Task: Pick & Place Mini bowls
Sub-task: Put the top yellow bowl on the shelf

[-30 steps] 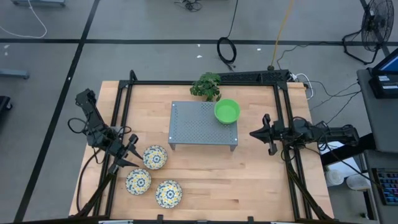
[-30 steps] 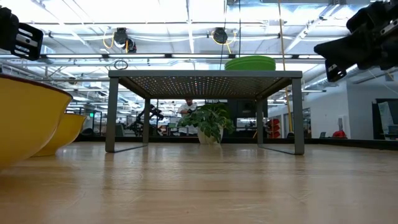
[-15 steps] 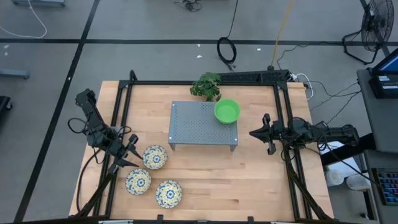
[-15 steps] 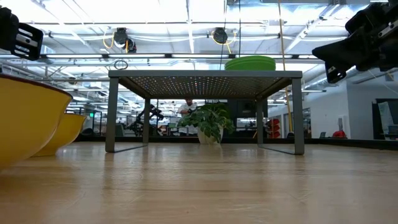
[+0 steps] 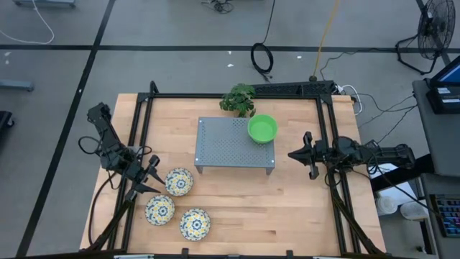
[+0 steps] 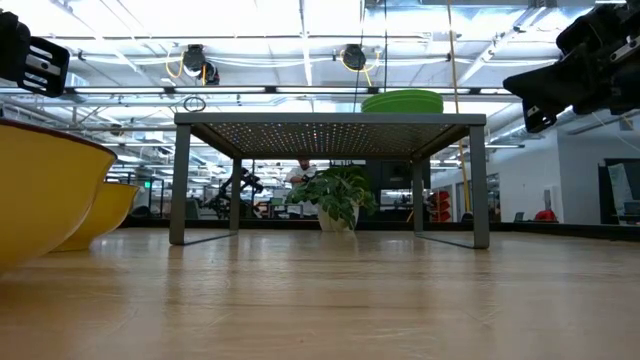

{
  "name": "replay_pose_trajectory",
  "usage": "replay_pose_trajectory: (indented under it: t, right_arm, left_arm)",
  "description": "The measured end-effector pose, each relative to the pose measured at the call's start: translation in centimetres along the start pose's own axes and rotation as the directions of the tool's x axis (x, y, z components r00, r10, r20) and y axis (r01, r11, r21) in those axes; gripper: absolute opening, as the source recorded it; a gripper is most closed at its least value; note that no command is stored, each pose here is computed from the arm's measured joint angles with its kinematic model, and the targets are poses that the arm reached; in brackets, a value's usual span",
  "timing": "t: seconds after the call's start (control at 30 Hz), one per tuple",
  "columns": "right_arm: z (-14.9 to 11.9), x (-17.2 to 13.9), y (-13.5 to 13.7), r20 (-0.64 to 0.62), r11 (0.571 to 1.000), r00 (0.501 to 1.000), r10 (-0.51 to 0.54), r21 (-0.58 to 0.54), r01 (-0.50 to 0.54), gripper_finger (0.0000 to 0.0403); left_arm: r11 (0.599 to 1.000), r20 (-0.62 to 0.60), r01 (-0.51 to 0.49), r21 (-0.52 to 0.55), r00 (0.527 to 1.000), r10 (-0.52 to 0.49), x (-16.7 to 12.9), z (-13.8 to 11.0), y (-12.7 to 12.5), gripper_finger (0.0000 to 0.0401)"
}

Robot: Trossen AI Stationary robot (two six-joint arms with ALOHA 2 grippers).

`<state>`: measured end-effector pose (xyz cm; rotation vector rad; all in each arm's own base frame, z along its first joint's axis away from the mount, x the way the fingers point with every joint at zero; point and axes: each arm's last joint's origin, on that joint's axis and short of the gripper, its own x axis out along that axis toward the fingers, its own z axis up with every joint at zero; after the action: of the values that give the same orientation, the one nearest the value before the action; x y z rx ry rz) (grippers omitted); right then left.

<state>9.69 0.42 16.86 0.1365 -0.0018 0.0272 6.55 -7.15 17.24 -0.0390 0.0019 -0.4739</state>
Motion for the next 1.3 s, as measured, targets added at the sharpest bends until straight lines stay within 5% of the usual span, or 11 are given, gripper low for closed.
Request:
replay_pose_trajectory:
  t: [1.3]
  right_arm:
    - [-0.23,-0.01,0.19,-0.031,0.994,0.997,0.073,-0.08,-0.075,0.0]
  left_arm:
    - [1.0,0.0,0.0,0.0,1.0,0.0,0.0,0.0,0.0,0.0152]
